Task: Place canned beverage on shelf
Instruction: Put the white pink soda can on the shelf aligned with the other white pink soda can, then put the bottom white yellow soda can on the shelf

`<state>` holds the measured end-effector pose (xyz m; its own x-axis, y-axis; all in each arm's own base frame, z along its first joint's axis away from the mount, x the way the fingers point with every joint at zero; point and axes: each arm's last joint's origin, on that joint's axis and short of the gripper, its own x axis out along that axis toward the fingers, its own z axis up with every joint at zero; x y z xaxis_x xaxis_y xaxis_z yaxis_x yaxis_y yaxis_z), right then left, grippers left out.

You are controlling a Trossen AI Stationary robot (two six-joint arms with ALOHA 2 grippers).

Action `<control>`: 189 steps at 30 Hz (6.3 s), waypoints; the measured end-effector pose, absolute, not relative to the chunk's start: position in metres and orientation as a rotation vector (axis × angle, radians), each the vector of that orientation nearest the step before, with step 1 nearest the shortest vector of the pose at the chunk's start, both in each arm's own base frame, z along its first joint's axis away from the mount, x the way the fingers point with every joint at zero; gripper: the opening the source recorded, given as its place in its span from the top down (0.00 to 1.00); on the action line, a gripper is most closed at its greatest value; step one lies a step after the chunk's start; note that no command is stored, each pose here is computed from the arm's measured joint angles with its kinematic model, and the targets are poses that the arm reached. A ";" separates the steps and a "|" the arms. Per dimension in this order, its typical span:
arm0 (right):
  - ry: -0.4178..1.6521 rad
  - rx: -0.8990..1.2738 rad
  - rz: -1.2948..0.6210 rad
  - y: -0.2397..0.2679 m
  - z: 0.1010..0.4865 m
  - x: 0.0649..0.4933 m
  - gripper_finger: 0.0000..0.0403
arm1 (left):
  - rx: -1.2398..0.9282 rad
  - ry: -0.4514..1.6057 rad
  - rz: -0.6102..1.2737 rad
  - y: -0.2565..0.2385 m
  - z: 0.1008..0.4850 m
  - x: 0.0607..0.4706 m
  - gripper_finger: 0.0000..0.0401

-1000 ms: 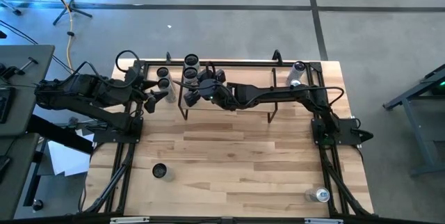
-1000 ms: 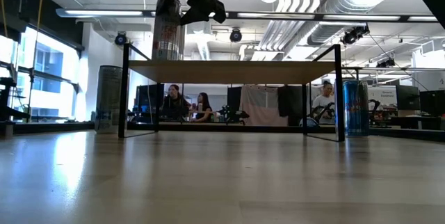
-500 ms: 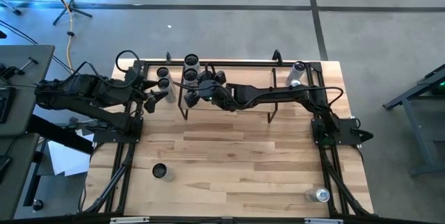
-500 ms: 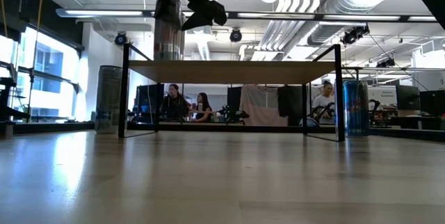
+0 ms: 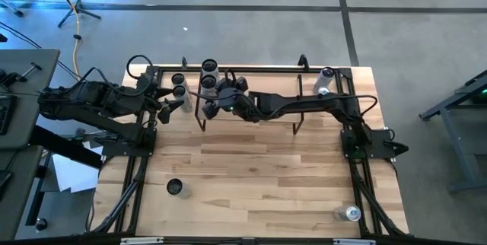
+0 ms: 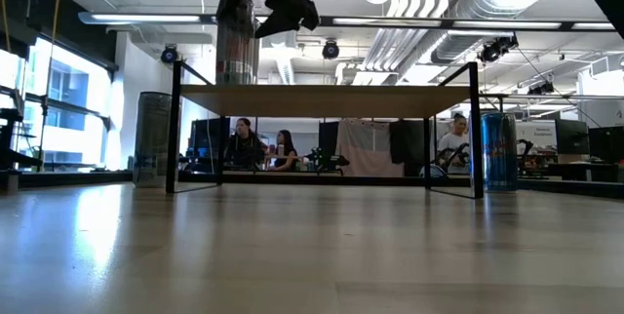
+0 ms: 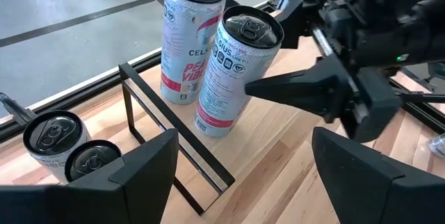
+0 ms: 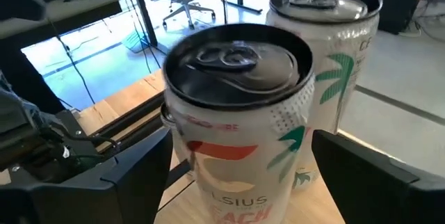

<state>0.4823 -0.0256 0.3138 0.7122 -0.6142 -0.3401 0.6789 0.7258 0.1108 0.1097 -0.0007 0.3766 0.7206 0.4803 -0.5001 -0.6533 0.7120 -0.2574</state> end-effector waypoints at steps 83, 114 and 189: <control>0.737 0.560 -0.312 0.147 0.333 0.289 0.18 | -0.763 0.000 -0.066 -0.114 0.362 0.181 0.26; 0.493 0.610 -0.301 0.137 0.350 0.310 0.18 | 0.025 1.056 0.073 -0.211 0.319 0.124 0.26; 0.626 0.369 -0.296 0.133 0.341 0.303 0.18 | -0.215 1.272 -0.030 -0.185 0.296 0.174 0.51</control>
